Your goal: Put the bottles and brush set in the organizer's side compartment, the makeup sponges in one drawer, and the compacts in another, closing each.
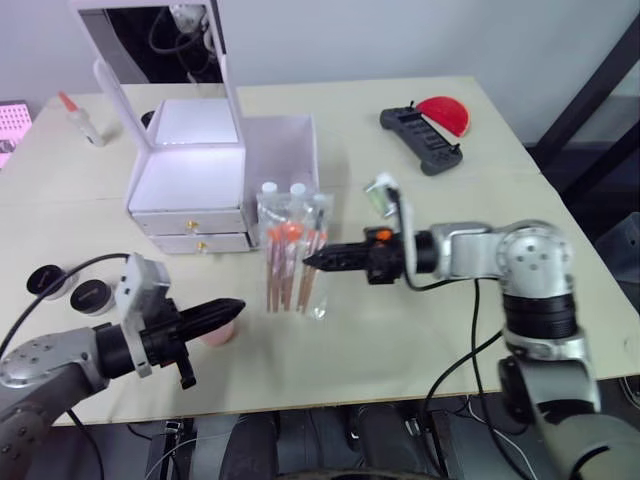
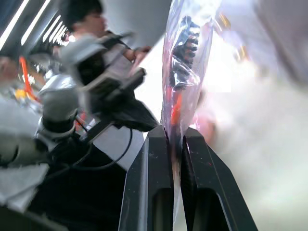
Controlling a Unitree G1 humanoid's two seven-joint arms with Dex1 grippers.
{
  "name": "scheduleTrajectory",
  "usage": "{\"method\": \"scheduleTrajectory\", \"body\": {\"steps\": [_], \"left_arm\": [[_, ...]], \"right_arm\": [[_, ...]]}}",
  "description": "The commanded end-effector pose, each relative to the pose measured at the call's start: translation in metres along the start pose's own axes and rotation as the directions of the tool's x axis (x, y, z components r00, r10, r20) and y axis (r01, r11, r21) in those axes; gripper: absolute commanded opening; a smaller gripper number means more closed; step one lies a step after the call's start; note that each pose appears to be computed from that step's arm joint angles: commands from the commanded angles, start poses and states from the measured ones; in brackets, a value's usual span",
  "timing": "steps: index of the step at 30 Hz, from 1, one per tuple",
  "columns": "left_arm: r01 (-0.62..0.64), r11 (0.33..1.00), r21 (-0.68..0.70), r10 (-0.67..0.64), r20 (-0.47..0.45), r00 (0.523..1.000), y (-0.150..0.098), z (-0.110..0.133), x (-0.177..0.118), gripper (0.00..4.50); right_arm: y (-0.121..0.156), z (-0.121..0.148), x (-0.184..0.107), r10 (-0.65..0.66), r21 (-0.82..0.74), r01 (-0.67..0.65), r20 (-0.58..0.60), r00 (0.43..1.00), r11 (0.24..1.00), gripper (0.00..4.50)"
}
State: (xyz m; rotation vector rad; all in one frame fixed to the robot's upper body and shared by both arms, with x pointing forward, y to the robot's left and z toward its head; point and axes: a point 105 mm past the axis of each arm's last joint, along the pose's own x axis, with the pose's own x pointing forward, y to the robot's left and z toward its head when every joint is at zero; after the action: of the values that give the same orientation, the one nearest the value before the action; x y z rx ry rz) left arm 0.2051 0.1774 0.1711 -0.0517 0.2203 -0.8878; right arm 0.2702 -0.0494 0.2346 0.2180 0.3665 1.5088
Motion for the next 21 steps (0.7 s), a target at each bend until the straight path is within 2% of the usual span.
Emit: {"method": "scheduleTrajectory", "body": {"steps": [1, 5, 8, 11, 14, 21], "left_arm": [[-0.089, 0.994, 0.061, 0.083, 0.099, 0.992, 0.009, 0.019, -0.010, 0.00], [-0.132, 0.988, 0.077, 0.121, 0.130, 0.984, 0.010, 0.022, -0.012, 0.00], [-0.160, 0.984, 0.081, 0.147, 0.150, 0.978, 0.011, 0.022, -0.013, 0.00], [-0.191, 0.979, 0.075, 0.177, 0.167, 0.970, 0.008, 0.021, -0.014, 0.00], [-0.211, 0.975, 0.072, 0.197, 0.171, 0.966, 0.006, 0.019, -0.015, 0.00], [-0.268, 0.961, 0.070, 0.255, 0.158, 0.954, 0.001, 0.012, -0.025, 0.00]], "right_arm": [[0.004, 0.047, 0.002, 0.044, -0.307, -0.029, 0.040, 0.998, 0.951, 0.05], [-0.035, 0.097, 0.009, -0.042, -0.533, 0.122, 0.159, 0.986, 0.837, 0.05], [-0.057, 0.110, 0.016, -0.075, -0.624, 0.149, 0.143, 0.987, 0.767, 0.05], [-0.081, 0.128, 0.032, -0.131, -0.654, 0.222, 0.186, 0.974, 0.723, 0.05], [-0.092, 0.129, 0.038, -0.166, -0.675, 0.246, 0.182, 0.969, 0.696, 0.05], [-0.108, 0.109, 0.047, -0.209, -0.653, 0.231, 0.113, 0.971, 0.722, 0.05]]}}
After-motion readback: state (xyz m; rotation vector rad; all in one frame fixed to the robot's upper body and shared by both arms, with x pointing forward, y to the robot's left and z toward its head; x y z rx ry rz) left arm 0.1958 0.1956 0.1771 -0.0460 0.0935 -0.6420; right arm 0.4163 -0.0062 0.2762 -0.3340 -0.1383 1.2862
